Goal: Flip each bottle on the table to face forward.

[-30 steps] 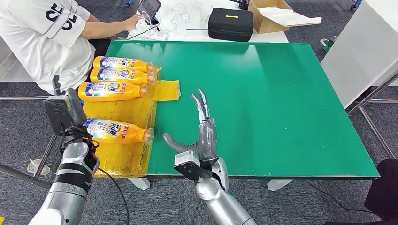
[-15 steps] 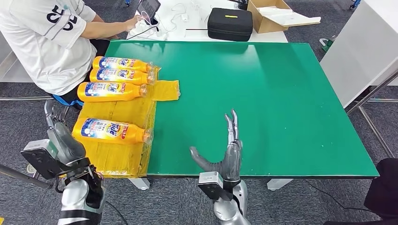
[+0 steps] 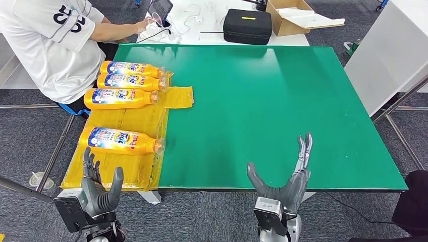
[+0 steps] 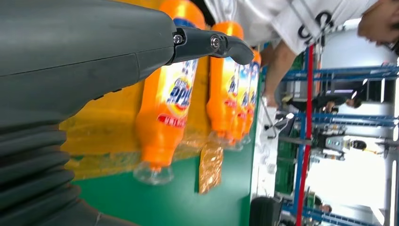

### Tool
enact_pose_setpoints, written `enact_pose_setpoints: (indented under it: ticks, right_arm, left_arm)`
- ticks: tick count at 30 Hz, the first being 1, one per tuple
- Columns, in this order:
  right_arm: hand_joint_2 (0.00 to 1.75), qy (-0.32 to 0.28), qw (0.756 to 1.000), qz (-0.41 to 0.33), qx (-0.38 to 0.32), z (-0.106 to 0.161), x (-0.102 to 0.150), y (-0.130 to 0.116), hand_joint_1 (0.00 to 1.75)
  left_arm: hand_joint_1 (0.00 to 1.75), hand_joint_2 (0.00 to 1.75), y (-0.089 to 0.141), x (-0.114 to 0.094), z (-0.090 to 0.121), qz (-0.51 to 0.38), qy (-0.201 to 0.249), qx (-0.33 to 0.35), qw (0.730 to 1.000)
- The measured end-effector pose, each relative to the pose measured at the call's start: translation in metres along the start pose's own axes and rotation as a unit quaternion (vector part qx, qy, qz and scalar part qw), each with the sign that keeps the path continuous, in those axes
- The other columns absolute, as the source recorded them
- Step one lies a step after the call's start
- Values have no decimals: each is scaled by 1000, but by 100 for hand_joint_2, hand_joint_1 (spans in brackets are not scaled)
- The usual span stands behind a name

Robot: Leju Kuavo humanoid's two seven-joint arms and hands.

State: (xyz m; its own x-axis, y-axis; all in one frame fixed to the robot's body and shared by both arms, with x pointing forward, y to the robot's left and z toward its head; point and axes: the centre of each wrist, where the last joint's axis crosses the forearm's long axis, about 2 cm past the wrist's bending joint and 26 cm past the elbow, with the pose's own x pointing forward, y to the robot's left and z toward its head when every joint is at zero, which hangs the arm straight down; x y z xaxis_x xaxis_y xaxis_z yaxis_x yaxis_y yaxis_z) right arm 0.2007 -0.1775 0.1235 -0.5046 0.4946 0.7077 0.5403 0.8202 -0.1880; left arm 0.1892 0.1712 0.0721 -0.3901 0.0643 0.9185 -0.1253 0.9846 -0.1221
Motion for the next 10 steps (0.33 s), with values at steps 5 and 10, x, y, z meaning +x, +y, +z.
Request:
enact_pose_setpoints:
  ticks: [5,10]
  right_arm:
    - [175,1,1000,2,5,2,-1,1,0]
    - [175,6,1000,2,11,5,-3,3,0]
  left_arm:
    - [0,175,-8,1,2,13,6,-17,1000]
    - [0,175,-14,1,3,19,7,-24,1000]
